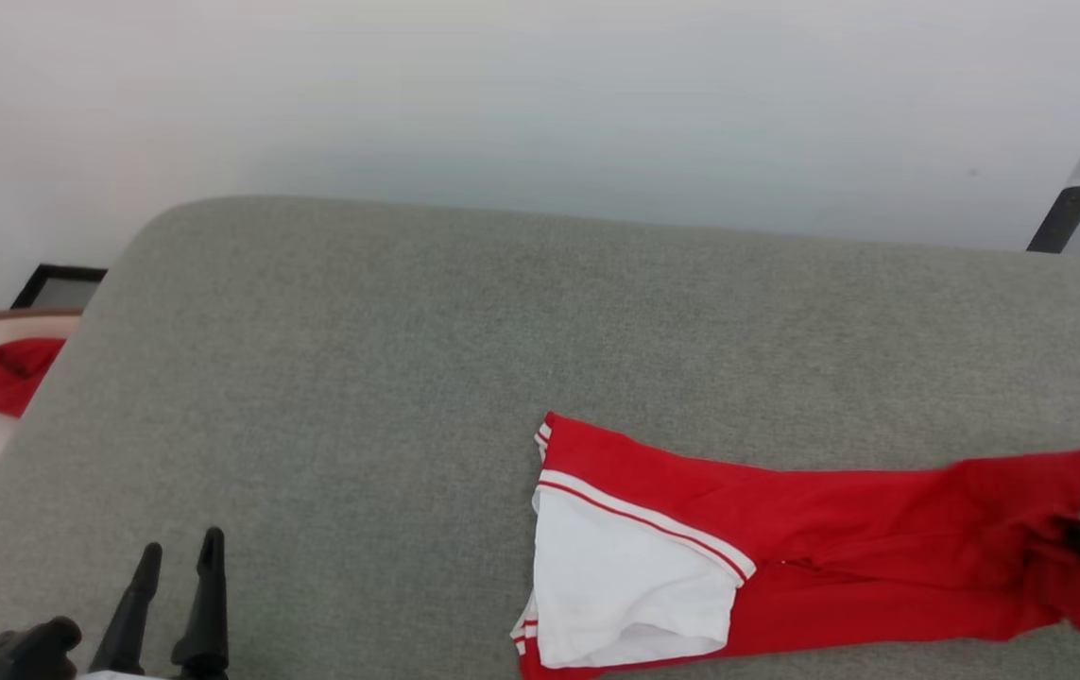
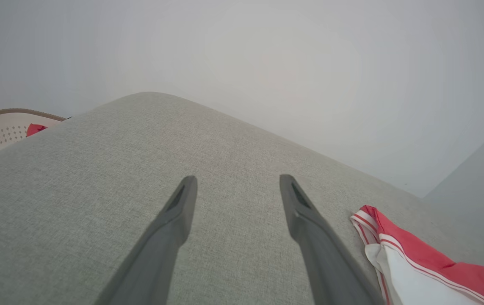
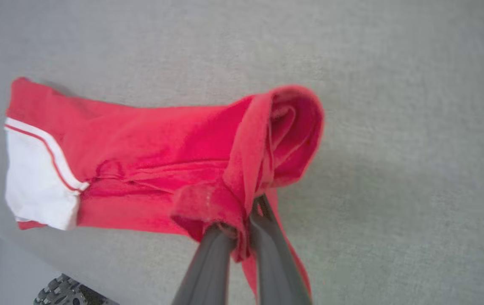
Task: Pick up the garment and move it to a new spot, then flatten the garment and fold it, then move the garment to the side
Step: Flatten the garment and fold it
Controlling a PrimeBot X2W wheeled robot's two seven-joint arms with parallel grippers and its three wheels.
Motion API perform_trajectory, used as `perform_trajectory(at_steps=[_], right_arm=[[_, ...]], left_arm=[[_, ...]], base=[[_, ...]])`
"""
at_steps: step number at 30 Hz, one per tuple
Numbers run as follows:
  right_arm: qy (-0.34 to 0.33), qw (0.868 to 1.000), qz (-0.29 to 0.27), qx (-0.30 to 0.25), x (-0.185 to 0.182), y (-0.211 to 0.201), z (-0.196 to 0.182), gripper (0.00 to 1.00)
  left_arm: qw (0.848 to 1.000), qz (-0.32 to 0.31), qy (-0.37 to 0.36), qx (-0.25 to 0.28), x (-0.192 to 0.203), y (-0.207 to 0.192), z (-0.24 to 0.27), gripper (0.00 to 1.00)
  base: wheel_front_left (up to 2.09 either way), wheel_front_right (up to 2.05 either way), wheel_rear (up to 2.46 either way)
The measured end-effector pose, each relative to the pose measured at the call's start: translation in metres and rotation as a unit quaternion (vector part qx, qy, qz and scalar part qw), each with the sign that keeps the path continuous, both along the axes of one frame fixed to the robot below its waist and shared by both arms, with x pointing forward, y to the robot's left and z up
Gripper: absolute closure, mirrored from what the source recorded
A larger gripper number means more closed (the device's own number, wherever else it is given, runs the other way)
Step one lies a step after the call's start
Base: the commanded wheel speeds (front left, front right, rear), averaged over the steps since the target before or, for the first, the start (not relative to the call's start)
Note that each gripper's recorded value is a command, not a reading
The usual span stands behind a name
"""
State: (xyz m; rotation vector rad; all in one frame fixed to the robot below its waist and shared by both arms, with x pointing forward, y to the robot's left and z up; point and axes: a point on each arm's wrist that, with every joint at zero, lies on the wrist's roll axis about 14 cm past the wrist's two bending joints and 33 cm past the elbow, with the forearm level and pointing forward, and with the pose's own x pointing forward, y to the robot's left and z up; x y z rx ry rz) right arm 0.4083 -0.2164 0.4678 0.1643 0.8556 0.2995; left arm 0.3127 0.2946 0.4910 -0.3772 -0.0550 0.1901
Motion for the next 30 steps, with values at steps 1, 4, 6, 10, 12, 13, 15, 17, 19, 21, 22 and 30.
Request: perform_trajectory(at_steps=[1,4,6,10,12,13,15,17,19,21,22,30], right_arm=[[-0.008,1.0,0.012,0.007,-0.003,0.008,0.005,1.0],[-0.036,0.998,0.056,0.016,-0.008,0.035,0.024,1.0],[-0.047,0.995,0.088,0.028,-0.013,0.059,0.031,1.0],[-0.058,0.985,0.153,0.051,-0.023,0.109,0.04,1.0],[-0.063,0.98,0.18,0.056,-0.025,0.131,0.044,1.0],[-0.066,0.977,0.193,0.061,-0.025,0.142,0.046,1.0],[-0.066,0.971,0.218,0.067,-0.027,0.163,0.046,1.0],[-0.063,0.967,0.239,0.069,-0.029,0.181,0.044,1.0],[-0.065,0.963,0.253,0.069,-0.028,0.195,0.042,1.0],[-0.064,0.958,0.27,0.07,-0.028,0.212,0.039,1.0],[-0.062,0.956,0.277,0.072,-0.028,0.22,0.037,1.0],[-0.04,0.941,0.327,0.07,-0.035,0.271,0.016,1.0]], left_arm=[[1.0,-0.001,-0.001,0.0,0.0,-0.001,0.0,0.0],[1.0,-0.003,-0.003,-0.001,-0.001,-0.002,0.002,0.0],[1.0,-0.004,-0.004,-0.002,-0.002,-0.003,0.002,0.0],[1.0,-0.002,-0.004,-0.004,-0.006,-0.003,0.001,0.0],[1.0,0.001,-0.004,-0.006,-0.009,-0.003,0.0,0.0],[1.0,0.002,-0.005,-0.008,-0.009,-0.003,0.001,0.0],[1.0,0.005,-0.007,-0.01,-0.011,-0.003,0.001,0.0],[1.0,0.009,-0.008,-0.011,-0.013,-0.002,0.002,0.0],[1.0,0.013,-0.01,-0.013,-0.015,-0.001,0.002,0.0],[1.0,0.019,-0.012,-0.015,-0.018,0.0,0.003,0.0],[1.0,0.023,-0.012,-0.017,-0.02,0.002,0.003,0.0],[0.998,0.053,-0.015,-0.024,-0.034,0.013,0.003,0.0]], base=[[0.0,0.0,0.0],[0.0,0.0,0.0],[0.0,0.0,0.0],[0.0,0.0,0.0],[0.0,0.0,0.0],[0.0,0.0,0.0],[0.0,0.0,0.0],[0.0,0.0,0.0],[0.0,0.0,0.0],[0.0,0.0,0.0],[0.0,0.0,0.0],[0.0,0.0,0.0]])
